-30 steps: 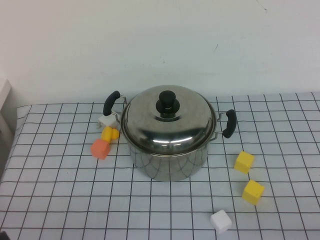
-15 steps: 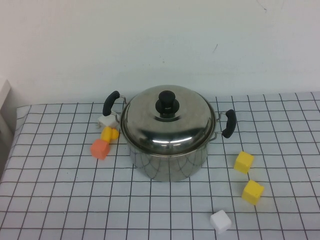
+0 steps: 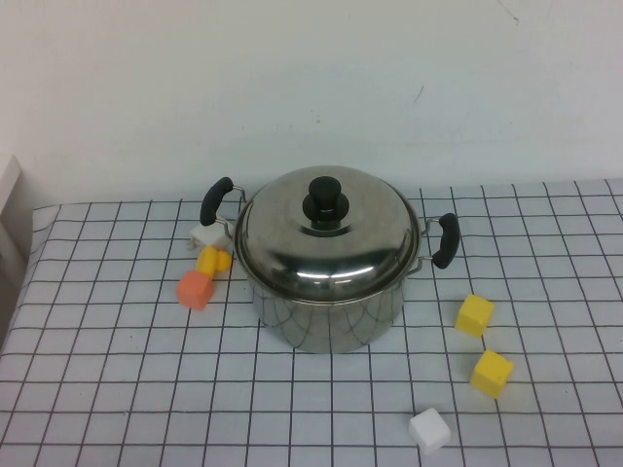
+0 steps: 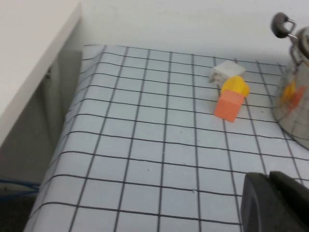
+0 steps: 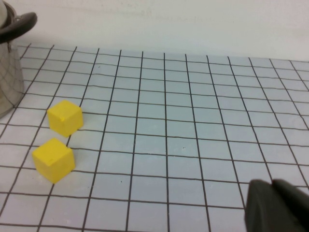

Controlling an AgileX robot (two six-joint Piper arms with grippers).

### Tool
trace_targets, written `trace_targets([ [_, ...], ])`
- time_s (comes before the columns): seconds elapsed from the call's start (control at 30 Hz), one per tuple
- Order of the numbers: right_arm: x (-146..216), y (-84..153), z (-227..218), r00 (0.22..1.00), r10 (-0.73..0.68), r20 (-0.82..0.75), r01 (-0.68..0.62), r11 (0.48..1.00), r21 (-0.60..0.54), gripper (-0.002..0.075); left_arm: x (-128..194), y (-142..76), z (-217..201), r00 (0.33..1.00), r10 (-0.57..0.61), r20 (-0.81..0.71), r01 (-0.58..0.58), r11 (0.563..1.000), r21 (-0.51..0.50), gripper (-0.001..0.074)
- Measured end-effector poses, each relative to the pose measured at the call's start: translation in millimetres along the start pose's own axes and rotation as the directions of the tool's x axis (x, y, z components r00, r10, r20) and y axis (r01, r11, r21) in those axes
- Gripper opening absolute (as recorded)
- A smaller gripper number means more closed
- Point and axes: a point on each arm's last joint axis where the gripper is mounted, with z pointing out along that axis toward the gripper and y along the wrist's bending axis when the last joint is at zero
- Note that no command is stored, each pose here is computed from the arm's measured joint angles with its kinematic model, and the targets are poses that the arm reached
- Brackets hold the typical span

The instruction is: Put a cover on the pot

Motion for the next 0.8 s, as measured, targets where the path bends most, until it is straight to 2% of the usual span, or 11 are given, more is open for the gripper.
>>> trace_targets([
  [0.2, 0.0, 0.0, 0.0, 1.0, 0.002, 0.0, -0.002, 1.0, 0.0, 0.0009, 0.8, -4.1, -0.1, 1.0, 0.023, -0.012, -0.022, 0.997, 0.075, -0.0001],
  [0.8, 0.0, 0.0, 0.0, 1.0, 0.002, 0.0, -0.002, 1.0, 0.0, 0.0009, 1.0, -5.4, -0.2, 0.997, 0.07, -0.011, -0.069, 0.993, 0.093, -0.0001],
])
